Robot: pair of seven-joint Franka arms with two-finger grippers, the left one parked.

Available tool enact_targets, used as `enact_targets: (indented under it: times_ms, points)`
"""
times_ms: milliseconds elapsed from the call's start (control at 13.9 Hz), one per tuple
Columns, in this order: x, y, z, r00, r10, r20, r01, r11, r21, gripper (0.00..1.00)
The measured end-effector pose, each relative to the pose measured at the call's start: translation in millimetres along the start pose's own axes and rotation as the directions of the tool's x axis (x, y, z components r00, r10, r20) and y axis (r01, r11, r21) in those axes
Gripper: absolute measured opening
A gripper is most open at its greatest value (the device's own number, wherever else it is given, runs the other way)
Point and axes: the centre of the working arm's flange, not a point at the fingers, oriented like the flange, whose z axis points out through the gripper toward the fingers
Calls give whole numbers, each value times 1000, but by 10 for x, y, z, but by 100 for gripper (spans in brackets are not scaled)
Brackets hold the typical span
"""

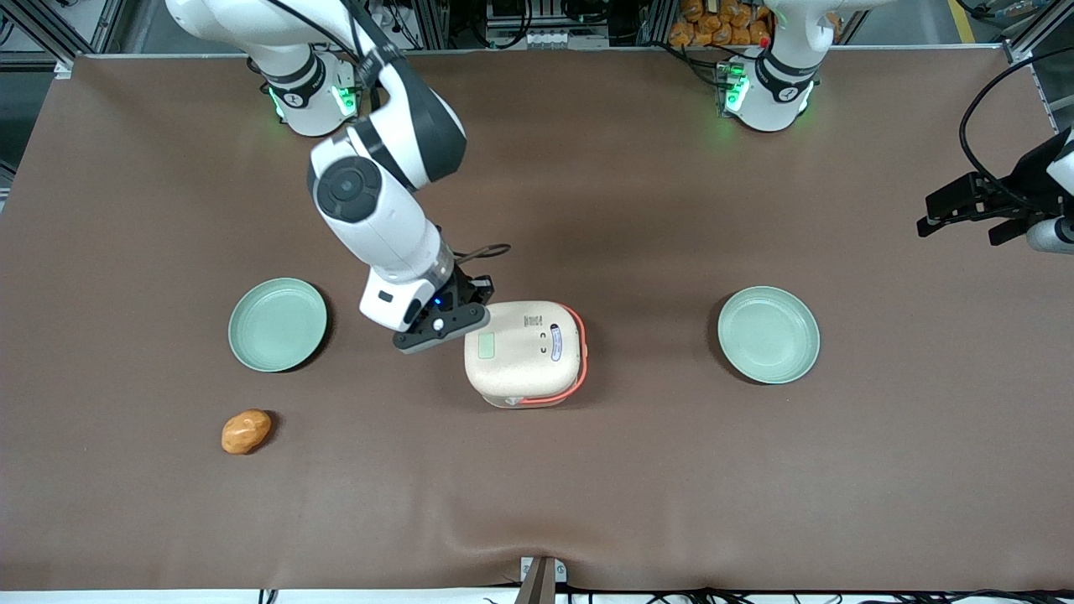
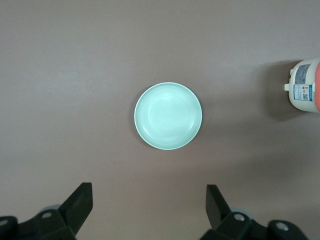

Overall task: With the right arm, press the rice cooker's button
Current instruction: 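Move the right gripper over the white rice cooker's lid button, then press down on the rice cooker's lid button with the closed right gripper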

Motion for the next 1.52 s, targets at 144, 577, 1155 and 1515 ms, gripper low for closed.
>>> enact_targets:
  times_ms: [144,577,1155,1515]
  points:
    - [0,-79,170,1000,9,-4,-9,1000,24,1]
    - [50,-41,340,999,21,-31,-20,999,25,1]
    - [88,42,370,999,31,-36,-31,999,15,1]
    - [93,37,401,999,31,-40,-30,999,16,1]
